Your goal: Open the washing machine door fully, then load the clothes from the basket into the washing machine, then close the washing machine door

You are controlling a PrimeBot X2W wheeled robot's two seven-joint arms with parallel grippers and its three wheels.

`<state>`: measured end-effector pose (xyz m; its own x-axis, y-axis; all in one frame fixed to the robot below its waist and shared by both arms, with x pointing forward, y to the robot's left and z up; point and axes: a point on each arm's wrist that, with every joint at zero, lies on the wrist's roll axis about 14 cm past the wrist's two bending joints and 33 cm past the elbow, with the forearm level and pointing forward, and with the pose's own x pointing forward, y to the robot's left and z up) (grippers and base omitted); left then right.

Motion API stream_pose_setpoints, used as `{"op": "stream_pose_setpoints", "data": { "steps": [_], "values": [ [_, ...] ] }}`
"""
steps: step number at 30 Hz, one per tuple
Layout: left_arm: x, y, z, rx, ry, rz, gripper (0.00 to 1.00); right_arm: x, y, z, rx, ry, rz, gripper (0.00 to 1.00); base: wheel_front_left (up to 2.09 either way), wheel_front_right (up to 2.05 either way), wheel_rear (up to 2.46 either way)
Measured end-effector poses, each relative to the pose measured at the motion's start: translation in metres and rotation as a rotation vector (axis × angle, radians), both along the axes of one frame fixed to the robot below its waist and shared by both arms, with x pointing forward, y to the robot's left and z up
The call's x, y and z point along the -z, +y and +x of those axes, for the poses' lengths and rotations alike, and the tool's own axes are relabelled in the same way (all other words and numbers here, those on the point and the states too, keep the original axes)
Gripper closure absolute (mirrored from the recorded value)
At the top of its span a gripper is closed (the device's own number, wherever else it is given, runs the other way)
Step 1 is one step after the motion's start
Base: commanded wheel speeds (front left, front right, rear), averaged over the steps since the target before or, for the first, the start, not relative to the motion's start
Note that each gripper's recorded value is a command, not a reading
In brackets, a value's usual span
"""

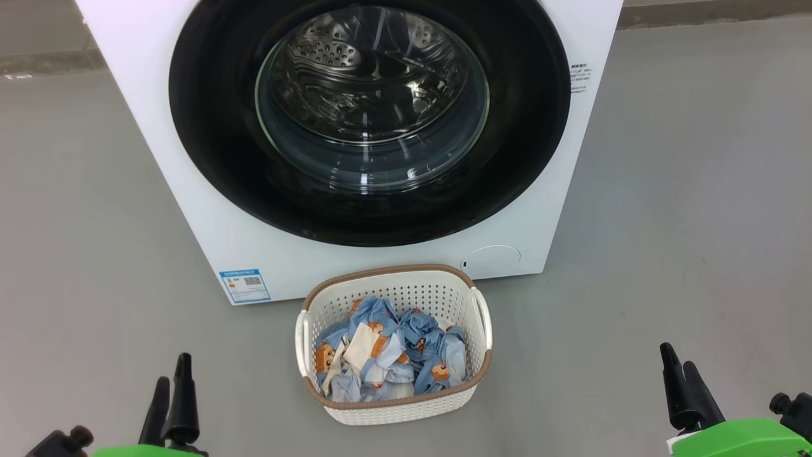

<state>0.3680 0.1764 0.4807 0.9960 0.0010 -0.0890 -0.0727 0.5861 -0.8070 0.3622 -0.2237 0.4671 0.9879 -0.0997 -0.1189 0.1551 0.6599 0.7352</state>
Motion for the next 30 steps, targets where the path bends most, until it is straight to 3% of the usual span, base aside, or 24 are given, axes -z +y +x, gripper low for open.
{"op": "stream_pose_setpoints", "data": {
  "steps": [12,30],
  "values": [
    [-0.007,-0.006,0.000,0.028,-0.037,0.184,0.00,-0.008,0.005,0.006,-0.032,-0.011,-0.164,0.00,0.00,0.00,0.00],
    [-0.012,-0.010,-0.001,0.047,-0.074,0.376,0.00,-0.024,0.027,0.012,-0.116,-0.059,-0.358,0.00,0.00,0.00,0.00]
  ]
}}
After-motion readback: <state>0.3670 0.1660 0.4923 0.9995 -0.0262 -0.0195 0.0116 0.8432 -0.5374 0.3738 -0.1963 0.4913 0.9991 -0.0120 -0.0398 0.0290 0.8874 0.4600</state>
